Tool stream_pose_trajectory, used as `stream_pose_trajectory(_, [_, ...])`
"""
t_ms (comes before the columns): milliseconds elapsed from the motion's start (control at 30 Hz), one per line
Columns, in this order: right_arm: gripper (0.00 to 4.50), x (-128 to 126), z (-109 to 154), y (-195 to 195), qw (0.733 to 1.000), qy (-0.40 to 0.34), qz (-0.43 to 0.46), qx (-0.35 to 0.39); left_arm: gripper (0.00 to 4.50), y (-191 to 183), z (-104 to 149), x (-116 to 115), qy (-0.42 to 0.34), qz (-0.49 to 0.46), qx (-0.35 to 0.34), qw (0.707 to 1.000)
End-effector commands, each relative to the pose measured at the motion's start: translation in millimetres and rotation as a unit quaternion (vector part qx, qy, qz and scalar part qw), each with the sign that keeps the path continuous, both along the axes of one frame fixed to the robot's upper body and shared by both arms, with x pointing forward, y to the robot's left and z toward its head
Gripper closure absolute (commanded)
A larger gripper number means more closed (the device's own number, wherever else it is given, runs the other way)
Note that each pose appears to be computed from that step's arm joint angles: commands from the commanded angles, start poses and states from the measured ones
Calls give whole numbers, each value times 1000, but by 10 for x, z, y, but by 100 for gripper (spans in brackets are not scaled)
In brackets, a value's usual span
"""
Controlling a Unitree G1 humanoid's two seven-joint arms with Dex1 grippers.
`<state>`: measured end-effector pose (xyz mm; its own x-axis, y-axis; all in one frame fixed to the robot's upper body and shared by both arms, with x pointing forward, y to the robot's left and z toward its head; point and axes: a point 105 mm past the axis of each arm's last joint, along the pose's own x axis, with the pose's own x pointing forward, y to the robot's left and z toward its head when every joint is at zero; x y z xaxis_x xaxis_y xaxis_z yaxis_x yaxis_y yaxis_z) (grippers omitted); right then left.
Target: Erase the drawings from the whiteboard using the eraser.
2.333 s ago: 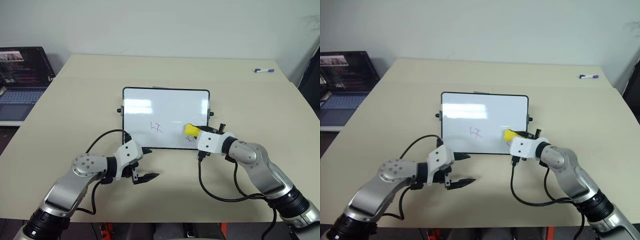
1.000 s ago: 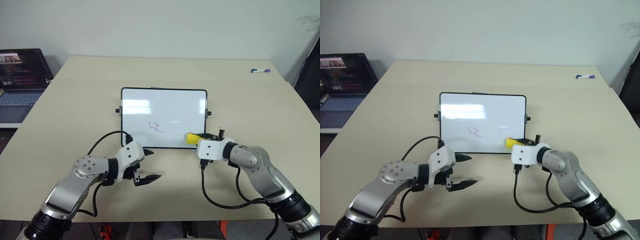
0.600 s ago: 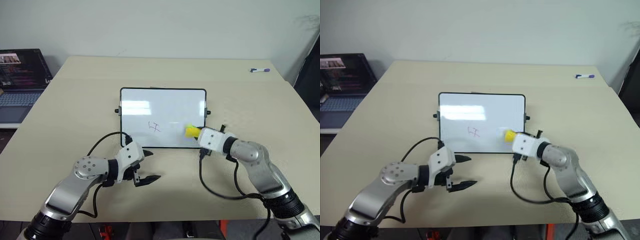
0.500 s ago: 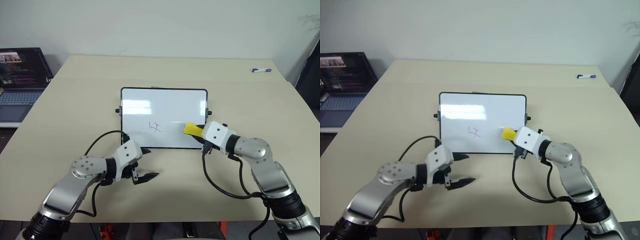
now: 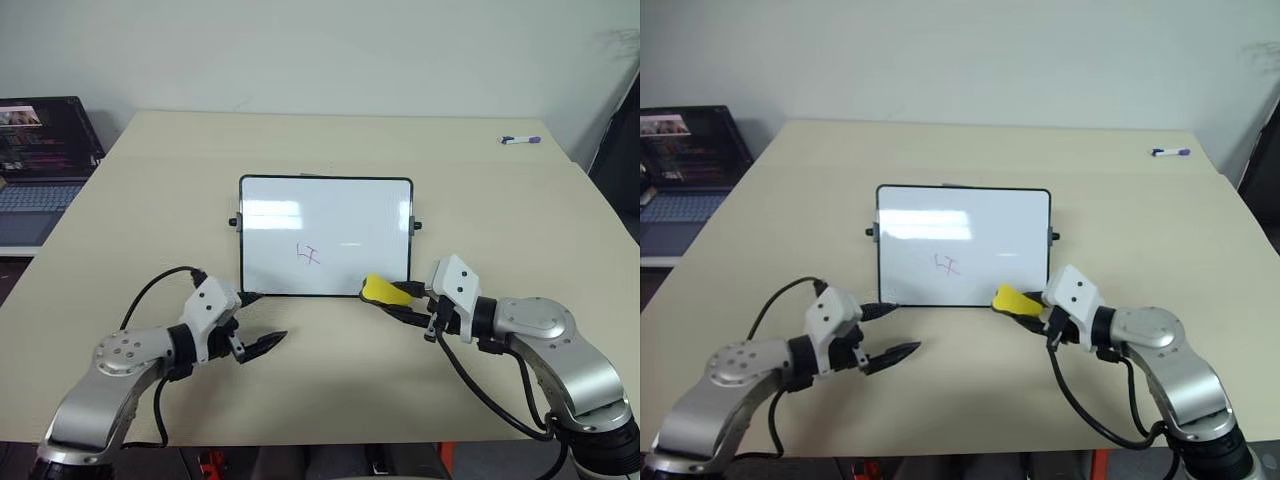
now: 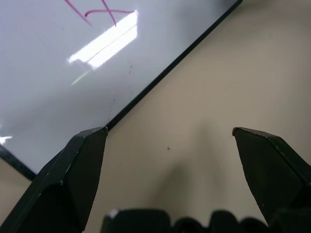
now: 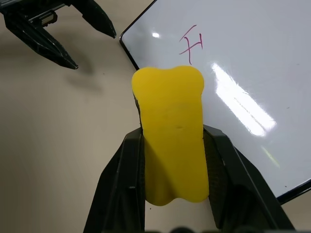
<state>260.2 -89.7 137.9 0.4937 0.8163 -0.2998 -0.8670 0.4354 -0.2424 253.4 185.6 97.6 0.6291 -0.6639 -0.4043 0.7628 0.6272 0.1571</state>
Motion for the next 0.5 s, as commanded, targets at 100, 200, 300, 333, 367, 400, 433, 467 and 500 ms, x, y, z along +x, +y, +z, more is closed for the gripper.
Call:
stream_pose_trajectory(100, [325,-3,49,119,1000,-12,14,21,0,176,94,19,-26,39,-3,999])
stream_pose_trajectory(200, [325,19,45,157,999,-18,17,26,0,178,102,18,-30,43,-2,999])
stream_pose_trajectory(300, [325,65,57,176,999,-33,17,27,0,162,105,8,-33,43,1,999])
stream_pose_trajectory(333, [325,89,63,171,999,-41,14,25,0,153,105,4,-34,41,2,999])
stream_pose_trajectory(367, [325,107,66,166,999,-46,12,22,0,144,105,2,-35,40,2,999])
stream_pose_trajectory(400, [325,121,65,159,998,-51,11,18,0,136,102,2,-36,39,2,999])
stream_pose_trajectory(433, [325,133,66,154,998,-56,11,15,0,127,98,1,-37,38,3,999])
stream_pose_trajectory(467, [325,140,70,154,998,-61,13,12,0,118,88,-2,-36,36,4,999])
stream_pose_trajectory(500, [325,148,75,156,998,-67,16,7,0,112,78,-8,-35,35,6,999])
